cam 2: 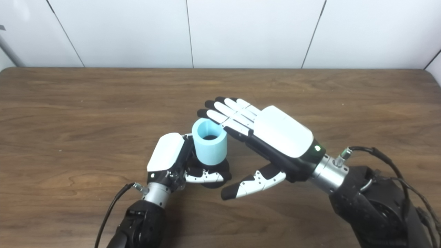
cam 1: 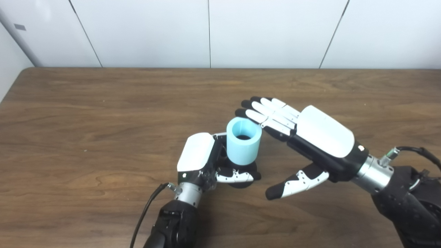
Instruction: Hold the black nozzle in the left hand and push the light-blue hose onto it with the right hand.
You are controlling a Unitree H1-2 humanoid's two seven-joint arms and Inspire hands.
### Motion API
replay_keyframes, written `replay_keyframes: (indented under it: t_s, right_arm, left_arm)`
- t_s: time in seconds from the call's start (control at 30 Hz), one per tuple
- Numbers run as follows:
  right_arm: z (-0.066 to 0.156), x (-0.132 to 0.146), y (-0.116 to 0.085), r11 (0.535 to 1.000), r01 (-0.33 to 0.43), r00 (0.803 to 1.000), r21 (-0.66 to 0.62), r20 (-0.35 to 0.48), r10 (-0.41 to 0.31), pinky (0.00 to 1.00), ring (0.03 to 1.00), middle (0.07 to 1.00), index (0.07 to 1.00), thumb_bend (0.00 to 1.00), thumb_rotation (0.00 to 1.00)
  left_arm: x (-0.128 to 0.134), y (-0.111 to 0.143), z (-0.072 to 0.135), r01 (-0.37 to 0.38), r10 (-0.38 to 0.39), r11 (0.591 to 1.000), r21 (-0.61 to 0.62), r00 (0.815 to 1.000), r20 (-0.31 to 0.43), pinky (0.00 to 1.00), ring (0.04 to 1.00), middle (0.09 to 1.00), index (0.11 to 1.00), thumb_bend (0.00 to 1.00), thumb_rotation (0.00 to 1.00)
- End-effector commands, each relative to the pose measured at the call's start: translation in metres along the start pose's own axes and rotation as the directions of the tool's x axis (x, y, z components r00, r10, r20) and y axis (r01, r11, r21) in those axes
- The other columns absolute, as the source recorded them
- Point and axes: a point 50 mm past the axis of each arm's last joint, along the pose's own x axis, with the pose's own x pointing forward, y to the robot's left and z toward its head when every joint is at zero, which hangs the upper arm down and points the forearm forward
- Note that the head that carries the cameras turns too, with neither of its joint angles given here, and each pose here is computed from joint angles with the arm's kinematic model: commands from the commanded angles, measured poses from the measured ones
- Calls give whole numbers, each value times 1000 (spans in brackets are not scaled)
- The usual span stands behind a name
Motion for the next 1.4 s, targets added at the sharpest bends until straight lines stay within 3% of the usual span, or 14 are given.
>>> replay_keyframes:
  t_s: [0.0,0.3,0.67,1.1,1.37]
  right_arm:
    - [9,3,-10,998,28,998,-64,61,-24,970,1000,995,941,589,1000]
    - [11,7,-9,992,-29,997,-119,62,36,988,995,963,925,602,1000]
    - [10,8,2,984,-93,996,-152,0,94,997,1000,984,943,607,1000]
    - [1,4,15,983,-137,990,-119,-37,134,981,999,966,926,603,1000]
    - [0,1,21,984,-149,989,-98,-29,147,941,965,941,902,597,1000]
  left_arm:
    - [-3,-1,0,16,-16,1000,-10,1000,-20,437,493,465,500,521,0]
    - [-3,-1,1,17,-17,1000,-7,1000,-25,422,479,449,506,521,0]
    - [-3,-1,3,16,-16,1000,-2,1000,-18,445,497,465,501,521,0]
    - [-3,0,4,14,-14,1000,-2,1000,-10,382,442,410,513,516,0]
    - [-3,2,3,19,-19,1000,6,1000,-15,420,470,424,512,518,0]
